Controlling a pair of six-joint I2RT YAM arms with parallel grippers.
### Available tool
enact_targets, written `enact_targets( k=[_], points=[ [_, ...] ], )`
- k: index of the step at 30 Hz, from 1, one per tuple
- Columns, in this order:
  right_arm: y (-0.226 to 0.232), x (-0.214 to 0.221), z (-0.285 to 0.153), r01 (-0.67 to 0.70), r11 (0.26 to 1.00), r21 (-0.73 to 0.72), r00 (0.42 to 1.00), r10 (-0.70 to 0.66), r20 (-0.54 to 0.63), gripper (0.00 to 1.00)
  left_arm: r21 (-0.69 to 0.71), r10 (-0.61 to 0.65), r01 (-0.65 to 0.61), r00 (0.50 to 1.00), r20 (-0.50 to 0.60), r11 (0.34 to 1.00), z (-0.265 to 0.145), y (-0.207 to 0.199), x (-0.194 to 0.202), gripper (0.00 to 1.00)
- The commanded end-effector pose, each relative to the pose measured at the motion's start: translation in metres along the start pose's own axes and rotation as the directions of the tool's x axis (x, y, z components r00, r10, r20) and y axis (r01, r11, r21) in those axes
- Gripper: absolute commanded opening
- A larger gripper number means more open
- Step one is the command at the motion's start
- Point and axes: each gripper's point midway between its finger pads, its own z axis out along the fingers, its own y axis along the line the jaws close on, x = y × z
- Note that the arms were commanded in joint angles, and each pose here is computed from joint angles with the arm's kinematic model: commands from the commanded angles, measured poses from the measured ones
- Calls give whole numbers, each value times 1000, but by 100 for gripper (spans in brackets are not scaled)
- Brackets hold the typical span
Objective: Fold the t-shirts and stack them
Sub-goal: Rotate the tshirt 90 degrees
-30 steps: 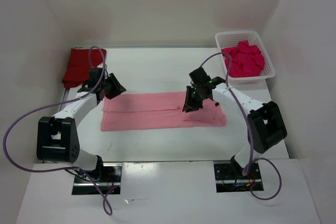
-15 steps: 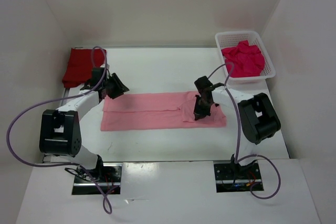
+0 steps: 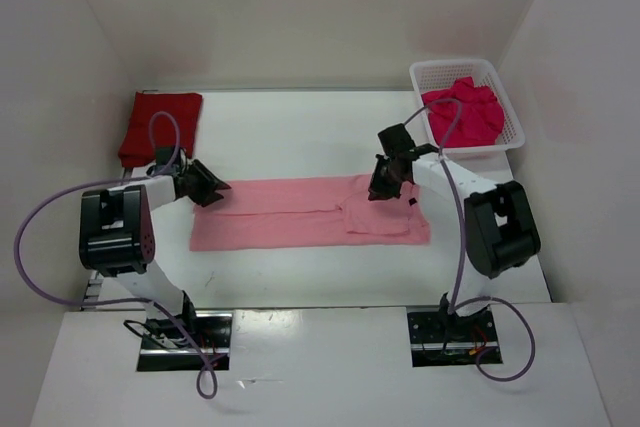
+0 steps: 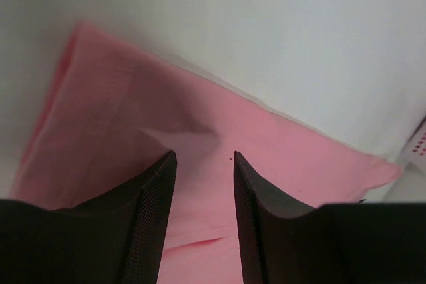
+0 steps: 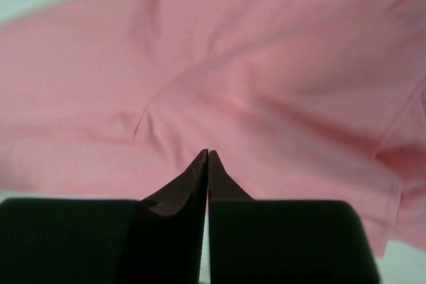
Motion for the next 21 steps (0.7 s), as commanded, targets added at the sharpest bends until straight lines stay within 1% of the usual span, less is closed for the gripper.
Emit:
enact_targets(
  k=[1, 2, 3, 5, 7, 8, 9, 10, 11, 12, 13, 14, 15, 16, 17, 18, 19, 20, 21],
  points=[
    [-10, -24, 36, -38, 998, 58, 998, 36, 46, 2, -19, -117, 118, 993, 13, 993, -13, 25, -5, 48],
    [-17, -21, 52, -40, 995, 95, 999, 38, 28, 0, -18, -106, 106, 994, 14, 994, -17, 24, -5, 48],
    [-14, -29, 58, -40, 995, 91, 998, 36, 48, 0, -5, -98, 98, 995, 28, 995, -23, 17, -9, 47],
    [-14, -36, 74, -41, 993, 112, 999, 37, 40, 0, 40, -62, 59, 995, 80, 997, -42, -2, -21, 43],
    [-7, -47, 85, -41, 993, 107, 998, 36, 47, 0, 91, -4, -7, 993, 120, 996, -63, -28, -24, 43],
    [12, -66, 86, -38, 997, 60, 997, 34, 71, 0, 103, 30, -46, 988, 148, 994, -69, -38, -27, 41],
    [15, -69, 104, -39, 997, 62, 998, 35, 51, 0, 135, 67, -89, 985, 157, 987, -77, -54, -20, 41],
    [22, -79, 110, -29, 998, 61, 998, 26, 52, 0, 144, 84, -105, 985, 148, 984, -80, -60, -13, 41],
    [60, -124, 101, -8, 1000, -19, 991, 10, 132, 0, 156, 102, -124, 985, 141, 980, -82, -67, -6, 40],
    [62, -126, 136, -2, 1000, -10, 996, 3, 86, 0, 182, 141, -163, 982, 128, 970, -86, -79, 10, 40],
    [117, -177, 109, 41, 993, -108, 984, -22, 177, 0, 188, 160, -181, 979, 124, 965, -88, -85, 17, 38],
    [147, -187, 106, 80, 983, -167, 983, -50, 178, 2, 188, 175, -191, 980, 99, 964, -88, -84, 29, 38],
    [148, -178, 151, 79, 984, -162, 991, -61, 115, 4, 190, 189, -201, 979, 79, 961, -89, -84, 41, 38],
    [164, -176, 142, 91, 977, -192, 993, -74, 92, 7, 206, 213, -219, 976, 52, 954, -90, -91, 56, 38],
    [222, -198, 94, 142, 902, -409, 979, -68, 191, 19, 205, 217, -218, 976, 28, 954, -90, -90, 67, 38],
    [236, -204, 68, 133, 870, -474, 981, -47, 188, 24, 205, 245, -237, 969, -15, 950, -87, -89, 86, 38],
    [239, -208, 47, 144, 864, -482, 976, -43, 215, 28, 211, 241, -230, 970, -30, 950, -88, -89, 94, 38],
    [240, -214, 28, 185, 882, -433, 955, -57, 292, 37, 228, 235, -221, 971, -33, 948, -88, -93, 100, 38],
    [243, -211, 6, 221, 882, -417, 942, -82, 326, 43, 234, 236, -219, 971, -45, 947, -87, -94, 106, 38]
  ],
)
